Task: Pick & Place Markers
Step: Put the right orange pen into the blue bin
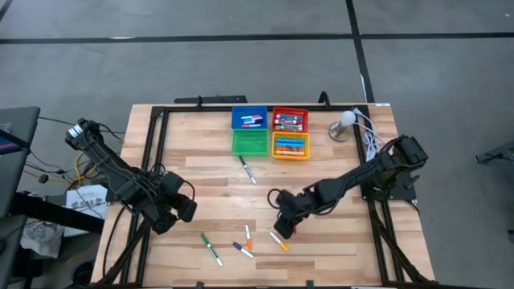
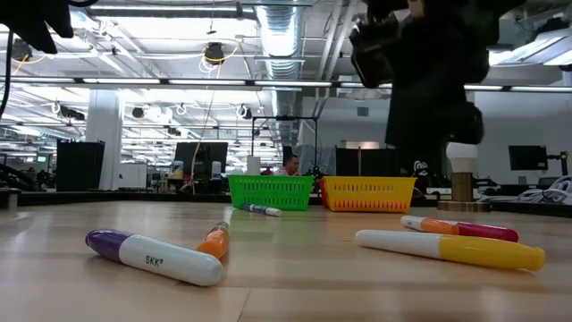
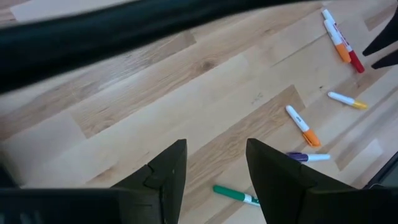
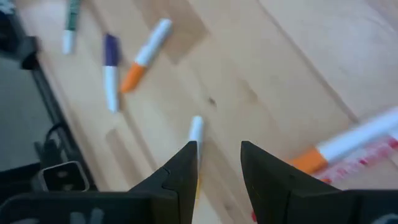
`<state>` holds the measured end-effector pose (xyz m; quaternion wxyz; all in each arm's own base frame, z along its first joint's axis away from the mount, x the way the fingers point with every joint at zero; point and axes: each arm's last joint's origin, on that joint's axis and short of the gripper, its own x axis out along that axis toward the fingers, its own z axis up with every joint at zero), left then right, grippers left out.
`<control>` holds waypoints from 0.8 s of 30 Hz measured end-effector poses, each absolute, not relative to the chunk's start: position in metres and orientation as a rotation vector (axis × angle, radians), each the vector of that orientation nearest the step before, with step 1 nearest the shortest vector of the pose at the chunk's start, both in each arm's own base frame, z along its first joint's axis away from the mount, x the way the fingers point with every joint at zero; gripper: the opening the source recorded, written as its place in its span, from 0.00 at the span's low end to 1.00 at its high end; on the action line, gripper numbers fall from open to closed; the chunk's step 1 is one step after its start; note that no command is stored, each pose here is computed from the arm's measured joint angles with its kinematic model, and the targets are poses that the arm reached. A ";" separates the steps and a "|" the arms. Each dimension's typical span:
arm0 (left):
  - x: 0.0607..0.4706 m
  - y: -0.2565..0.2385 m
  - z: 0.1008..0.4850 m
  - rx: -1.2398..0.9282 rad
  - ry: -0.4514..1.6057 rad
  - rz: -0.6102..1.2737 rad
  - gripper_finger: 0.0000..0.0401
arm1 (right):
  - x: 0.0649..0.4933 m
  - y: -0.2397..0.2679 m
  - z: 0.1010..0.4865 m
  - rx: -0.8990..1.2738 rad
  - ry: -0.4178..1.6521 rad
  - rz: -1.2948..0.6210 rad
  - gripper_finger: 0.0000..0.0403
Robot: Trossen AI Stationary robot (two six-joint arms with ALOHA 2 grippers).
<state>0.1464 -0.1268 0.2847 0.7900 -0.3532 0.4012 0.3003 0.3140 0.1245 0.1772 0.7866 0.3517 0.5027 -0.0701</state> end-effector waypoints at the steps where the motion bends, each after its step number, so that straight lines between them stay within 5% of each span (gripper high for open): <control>1: 0.146 -0.127 0.285 -0.760 0.864 0.646 0.41 | 0.313 0.124 0.177 0.766 1.093 -0.166 0.28; 24: 0.147 -0.126 0.285 -0.708 0.827 0.633 0.41 | 0.305 0.103 0.169 0.800 1.191 -0.376 0.28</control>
